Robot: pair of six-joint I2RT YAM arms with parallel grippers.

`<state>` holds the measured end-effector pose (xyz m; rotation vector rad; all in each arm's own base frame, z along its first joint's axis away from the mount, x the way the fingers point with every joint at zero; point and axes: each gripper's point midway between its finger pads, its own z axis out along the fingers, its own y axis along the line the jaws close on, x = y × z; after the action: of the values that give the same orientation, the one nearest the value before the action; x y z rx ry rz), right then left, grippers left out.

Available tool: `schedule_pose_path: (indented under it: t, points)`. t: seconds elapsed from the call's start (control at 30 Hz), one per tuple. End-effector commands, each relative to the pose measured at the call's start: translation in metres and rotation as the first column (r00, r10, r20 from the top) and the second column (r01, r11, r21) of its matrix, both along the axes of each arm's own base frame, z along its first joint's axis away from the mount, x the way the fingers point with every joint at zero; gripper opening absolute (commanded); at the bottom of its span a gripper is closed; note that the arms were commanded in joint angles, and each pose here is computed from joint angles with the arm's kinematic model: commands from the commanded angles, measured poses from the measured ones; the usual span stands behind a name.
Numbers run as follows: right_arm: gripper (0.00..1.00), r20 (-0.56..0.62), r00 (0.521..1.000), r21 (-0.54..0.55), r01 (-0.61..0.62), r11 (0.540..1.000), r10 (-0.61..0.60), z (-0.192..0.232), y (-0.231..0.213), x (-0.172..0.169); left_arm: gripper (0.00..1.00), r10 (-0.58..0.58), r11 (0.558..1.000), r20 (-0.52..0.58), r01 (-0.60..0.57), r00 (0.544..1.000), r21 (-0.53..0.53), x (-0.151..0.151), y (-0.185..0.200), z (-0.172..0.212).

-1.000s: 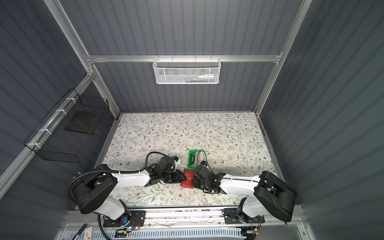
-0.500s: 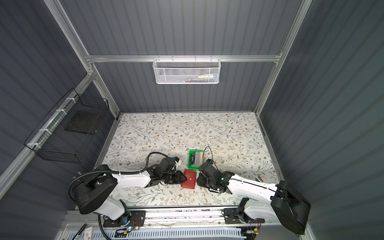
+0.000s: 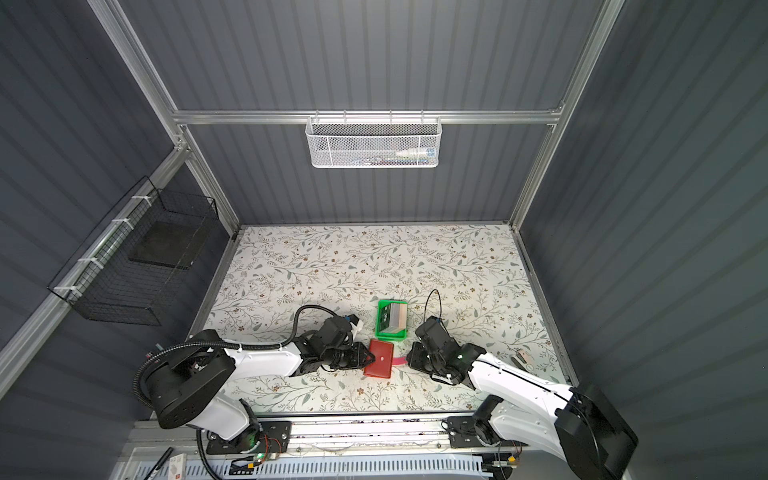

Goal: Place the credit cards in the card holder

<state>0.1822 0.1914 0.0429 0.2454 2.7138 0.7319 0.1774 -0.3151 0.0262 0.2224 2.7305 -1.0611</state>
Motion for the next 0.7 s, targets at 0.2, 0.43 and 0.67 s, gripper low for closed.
schedule_pose_path:
  t: [0.2,0.43,0.67]
  points:
    - [0.11,-0.013,0.999,0.024,-0.034,0.999,0.035,-0.005,0.006,-0.003,0.25,0.023,0.985,-0.101,-0.005,0.995,0.172,-0.025,0.034,-0.042]
    - [0.04,-0.007,0.998,0.038,-0.058,0.998,0.059,-0.001,0.012,-0.002,0.25,0.027,0.987,-0.104,-0.01,0.994,0.161,-0.026,0.032,-0.042]
    - [0.02,-0.011,0.993,0.021,-0.121,0.992,0.121,0.004,0.029,0.0,0.25,0.026,0.988,-0.1,-0.011,0.995,0.153,-0.027,0.03,-0.042]
